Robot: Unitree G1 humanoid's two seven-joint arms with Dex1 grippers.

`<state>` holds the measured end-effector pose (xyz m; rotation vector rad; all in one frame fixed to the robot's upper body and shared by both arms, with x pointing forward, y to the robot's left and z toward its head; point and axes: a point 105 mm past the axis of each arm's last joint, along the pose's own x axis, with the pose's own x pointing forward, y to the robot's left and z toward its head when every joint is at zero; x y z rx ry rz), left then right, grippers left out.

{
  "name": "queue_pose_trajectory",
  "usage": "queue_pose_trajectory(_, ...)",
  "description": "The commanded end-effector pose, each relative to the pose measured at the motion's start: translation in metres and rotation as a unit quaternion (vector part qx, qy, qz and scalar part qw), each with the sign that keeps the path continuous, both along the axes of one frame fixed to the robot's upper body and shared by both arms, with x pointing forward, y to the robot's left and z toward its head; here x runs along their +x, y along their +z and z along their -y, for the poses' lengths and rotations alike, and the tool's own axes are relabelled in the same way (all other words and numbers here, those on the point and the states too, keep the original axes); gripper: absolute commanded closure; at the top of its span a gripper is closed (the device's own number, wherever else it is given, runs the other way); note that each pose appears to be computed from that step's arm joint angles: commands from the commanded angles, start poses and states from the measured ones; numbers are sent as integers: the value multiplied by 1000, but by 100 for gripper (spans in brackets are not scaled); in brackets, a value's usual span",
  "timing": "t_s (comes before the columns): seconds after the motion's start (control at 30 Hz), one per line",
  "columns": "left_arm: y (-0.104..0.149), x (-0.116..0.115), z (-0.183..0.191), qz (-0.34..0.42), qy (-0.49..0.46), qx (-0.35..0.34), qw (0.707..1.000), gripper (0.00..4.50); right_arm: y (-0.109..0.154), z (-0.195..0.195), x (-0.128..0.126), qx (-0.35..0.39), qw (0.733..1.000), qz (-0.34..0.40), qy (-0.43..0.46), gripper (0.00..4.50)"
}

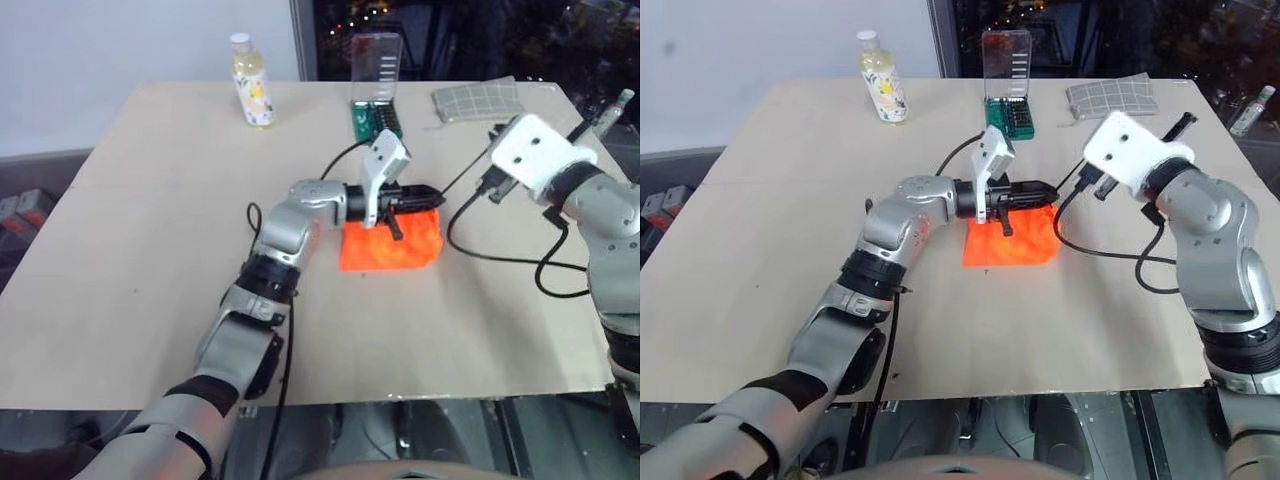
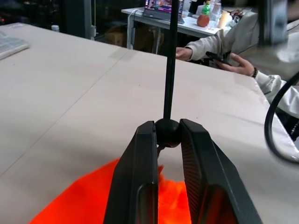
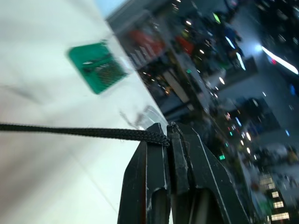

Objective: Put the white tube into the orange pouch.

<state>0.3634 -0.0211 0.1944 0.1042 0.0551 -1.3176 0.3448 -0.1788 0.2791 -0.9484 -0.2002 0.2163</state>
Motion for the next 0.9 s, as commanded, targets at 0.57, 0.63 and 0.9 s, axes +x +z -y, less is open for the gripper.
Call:
queue_pose_trajectory(0.57,-22,-5,-34,-11,37,-35,999,245,-122,63,-11,198,965,-164,-46,334)
queue_pose_trajectory(0.63,-16,-10,-50,21,54,-42,997,162,-144,68,-26,194,962,-187,-35,249)
queue_pose_trajectory(0.9,-20,-39,-159,72,187,-62,978,0,-153,71,-121,225,935,-263,79,3)
